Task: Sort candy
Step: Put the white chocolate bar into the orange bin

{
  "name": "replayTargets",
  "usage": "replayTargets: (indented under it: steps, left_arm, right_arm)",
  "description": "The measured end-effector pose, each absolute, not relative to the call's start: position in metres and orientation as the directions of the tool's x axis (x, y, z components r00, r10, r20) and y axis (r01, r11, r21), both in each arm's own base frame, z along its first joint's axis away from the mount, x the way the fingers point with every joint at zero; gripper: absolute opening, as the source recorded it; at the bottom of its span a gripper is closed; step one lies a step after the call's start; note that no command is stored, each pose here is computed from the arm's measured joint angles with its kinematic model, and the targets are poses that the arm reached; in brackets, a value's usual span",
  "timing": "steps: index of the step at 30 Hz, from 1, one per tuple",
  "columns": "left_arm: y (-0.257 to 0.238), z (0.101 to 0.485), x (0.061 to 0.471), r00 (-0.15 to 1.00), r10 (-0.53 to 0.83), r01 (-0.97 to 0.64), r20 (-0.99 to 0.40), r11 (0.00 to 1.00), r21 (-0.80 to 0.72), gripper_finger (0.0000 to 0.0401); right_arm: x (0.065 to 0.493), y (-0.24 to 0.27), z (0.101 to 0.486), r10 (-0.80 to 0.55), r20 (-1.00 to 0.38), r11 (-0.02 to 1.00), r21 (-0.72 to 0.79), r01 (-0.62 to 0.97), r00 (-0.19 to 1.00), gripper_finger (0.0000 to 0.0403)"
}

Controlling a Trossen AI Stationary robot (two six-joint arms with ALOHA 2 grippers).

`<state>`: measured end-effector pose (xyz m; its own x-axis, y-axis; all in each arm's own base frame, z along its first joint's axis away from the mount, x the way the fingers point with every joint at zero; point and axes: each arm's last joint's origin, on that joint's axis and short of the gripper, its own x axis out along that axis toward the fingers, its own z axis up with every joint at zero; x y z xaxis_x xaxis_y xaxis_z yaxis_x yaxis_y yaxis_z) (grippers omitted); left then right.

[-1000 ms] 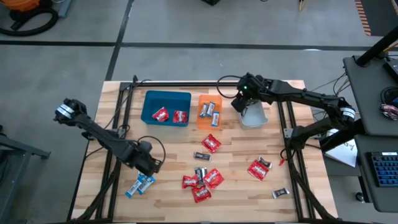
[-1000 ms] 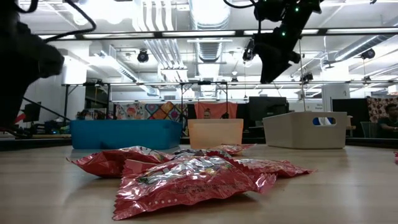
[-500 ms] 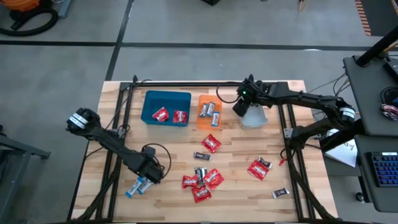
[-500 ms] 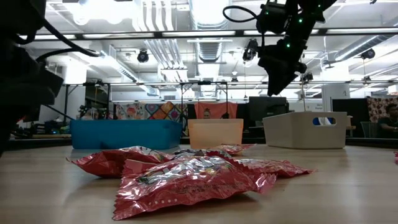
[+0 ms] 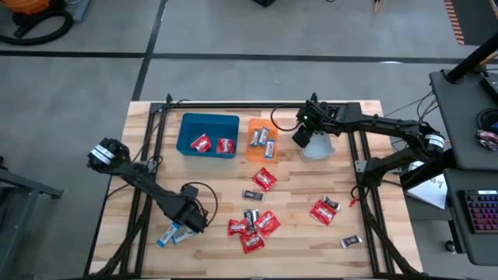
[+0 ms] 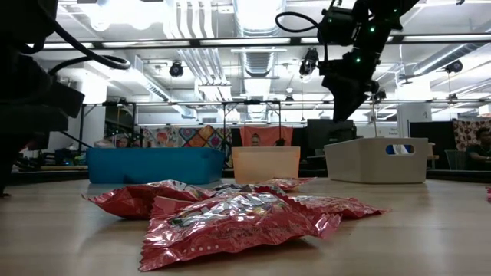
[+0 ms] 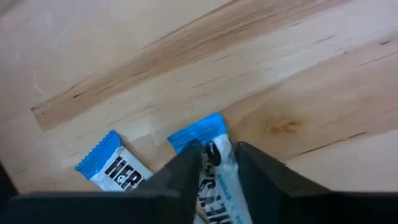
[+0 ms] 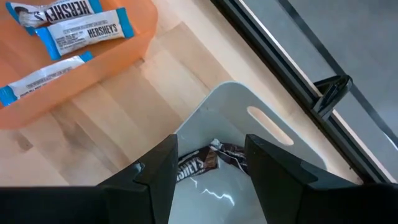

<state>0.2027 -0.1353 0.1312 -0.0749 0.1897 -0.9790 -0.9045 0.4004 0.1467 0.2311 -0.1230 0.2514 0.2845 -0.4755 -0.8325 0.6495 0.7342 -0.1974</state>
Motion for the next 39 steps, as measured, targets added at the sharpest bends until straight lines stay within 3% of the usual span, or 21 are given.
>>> replayTargets:
  steps: [4, 10, 14, 21, 26, 30, 35, 39]
  left_arm:
    - [-0.131, 0.138, 0.201, -0.031, 0.223, -0.907, -0.974, 0.402, 0.121, 0.0012]
    - [-0.128, 0.155, 0.201, 0.098, 0.250, -0.901, -0.963, 0.432, 0.021, 0.0007]
    - [-0.126, 0.175, 0.203, 0.279, 0.275, -0.864, -0.920, 0.489, -0.116, 0.0002]
    - [-0.125, 0.223, 0.219, 0.692, 0.285, -0.595, -0.663, 0.745, -0.301, 0.0000]
    - [-0.111, 0.262, 0.241, 0.869, 0.232, -0.358, -0.437, 0.904, -0.232, 0.0000]
    - [-0.086, 0.287, 0.260, 0.955, 0.070, -0.108, -0.288, 0.987, -0.120, 0.0000]
    - [-0.046, 0.294, 0.278, 0.972, -0.121, 0.134, -0.199, 0.989, 0.054, 0.0000]
    - [-0.019, 0.288, 0.291, 0.973, -0.145, 0.168, -0.182, 0.979, 0.117, 0.0000]
  right_arm:
    - [0.232, -0.124, 0.252, -0.481, -0.826, 0.739, -0.200, 0.643, 0.295, 0.0180]
    - [0.233, -0.124, 0.253, -0.484, -0.821, 0.739, -0.199, 0.644, 0.303, 0.0180]
    - [0.234, -0.123, 0.252, -0.451, -0.831, 0.767, -0.174, 0.618, 0.326, 0.0179]
    - [0.245, -0.116, 0.249, -0.236, -0.812, 0.910, 0.008, 0.414, 0.534, 0.0179]
    - [0.258, -0.103, 0.248, -0.090, -0.713, 0.978, 0.068, 0.197, 0.695, 0.0179]
    - [0.270, -0.091, 0.251, -0.025, -0.609, 0.998, 0.030, 0.054, 0.793, 0.0179]
    - [0.282, -0.073, 0.253, 0.116, -0.405, 0.986, -0.061, -0.153, 0.907, 0.0179]
    - [0.285, -0.062, 0.252, 0.155, -0.246, 0.974, -0.126, -0.190, 0.957, 0.0179]
